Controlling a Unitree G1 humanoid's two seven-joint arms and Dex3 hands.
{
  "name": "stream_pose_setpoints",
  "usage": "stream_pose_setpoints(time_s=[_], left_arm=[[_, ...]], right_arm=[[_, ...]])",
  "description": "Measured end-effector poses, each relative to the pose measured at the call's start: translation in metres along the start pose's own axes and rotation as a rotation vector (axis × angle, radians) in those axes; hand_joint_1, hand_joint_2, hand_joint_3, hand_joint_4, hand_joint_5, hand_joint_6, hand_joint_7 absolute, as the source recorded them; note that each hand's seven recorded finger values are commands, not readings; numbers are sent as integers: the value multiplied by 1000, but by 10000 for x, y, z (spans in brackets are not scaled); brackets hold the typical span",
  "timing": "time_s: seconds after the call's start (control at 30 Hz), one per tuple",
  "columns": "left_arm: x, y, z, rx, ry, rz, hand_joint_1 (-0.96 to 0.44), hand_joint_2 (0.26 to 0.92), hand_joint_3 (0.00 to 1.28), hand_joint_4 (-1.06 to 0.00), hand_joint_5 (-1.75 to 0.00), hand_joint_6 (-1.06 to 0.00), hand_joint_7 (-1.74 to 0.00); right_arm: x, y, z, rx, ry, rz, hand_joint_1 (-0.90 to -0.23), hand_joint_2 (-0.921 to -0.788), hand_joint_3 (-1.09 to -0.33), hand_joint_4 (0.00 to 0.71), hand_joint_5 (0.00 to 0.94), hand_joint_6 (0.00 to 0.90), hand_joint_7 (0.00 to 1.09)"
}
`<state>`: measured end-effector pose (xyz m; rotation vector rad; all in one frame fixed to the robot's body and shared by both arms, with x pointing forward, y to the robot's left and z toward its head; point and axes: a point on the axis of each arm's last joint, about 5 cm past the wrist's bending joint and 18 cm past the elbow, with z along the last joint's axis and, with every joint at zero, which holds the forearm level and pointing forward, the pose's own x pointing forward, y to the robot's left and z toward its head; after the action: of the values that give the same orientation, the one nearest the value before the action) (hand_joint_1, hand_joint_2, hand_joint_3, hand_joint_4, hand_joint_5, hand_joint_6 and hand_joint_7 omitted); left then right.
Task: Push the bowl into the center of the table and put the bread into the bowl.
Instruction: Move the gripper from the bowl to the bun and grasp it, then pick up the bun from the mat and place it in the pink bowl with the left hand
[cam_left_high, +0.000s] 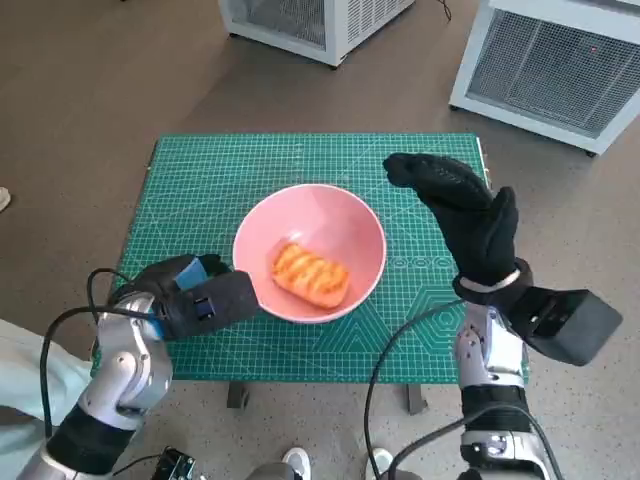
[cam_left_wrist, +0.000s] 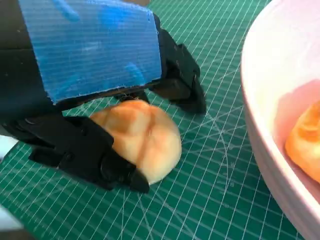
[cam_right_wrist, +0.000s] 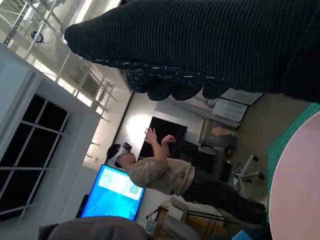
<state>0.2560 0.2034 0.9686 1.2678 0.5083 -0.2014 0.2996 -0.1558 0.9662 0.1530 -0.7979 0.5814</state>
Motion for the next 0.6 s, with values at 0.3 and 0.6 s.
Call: stream_pose_setpoints(time_s=[0.3, 0.6], left_arm=[[-69, -5, -40, -18, -37, 18, 2, 745, 360, -754, -1089, -626, -1248], [-137, 26, -65, -37, -62, 43, 2, 791, 254, -790, -1078, -646, -1166]], right_arm=[[-4, 1, -6, 2, 3, -1, -699, -921, -726, 188, 3, -1, 585], [-11, 1, -14, 4, 8, -3, -700, -921, -724, 189, 3, -1, 587]])
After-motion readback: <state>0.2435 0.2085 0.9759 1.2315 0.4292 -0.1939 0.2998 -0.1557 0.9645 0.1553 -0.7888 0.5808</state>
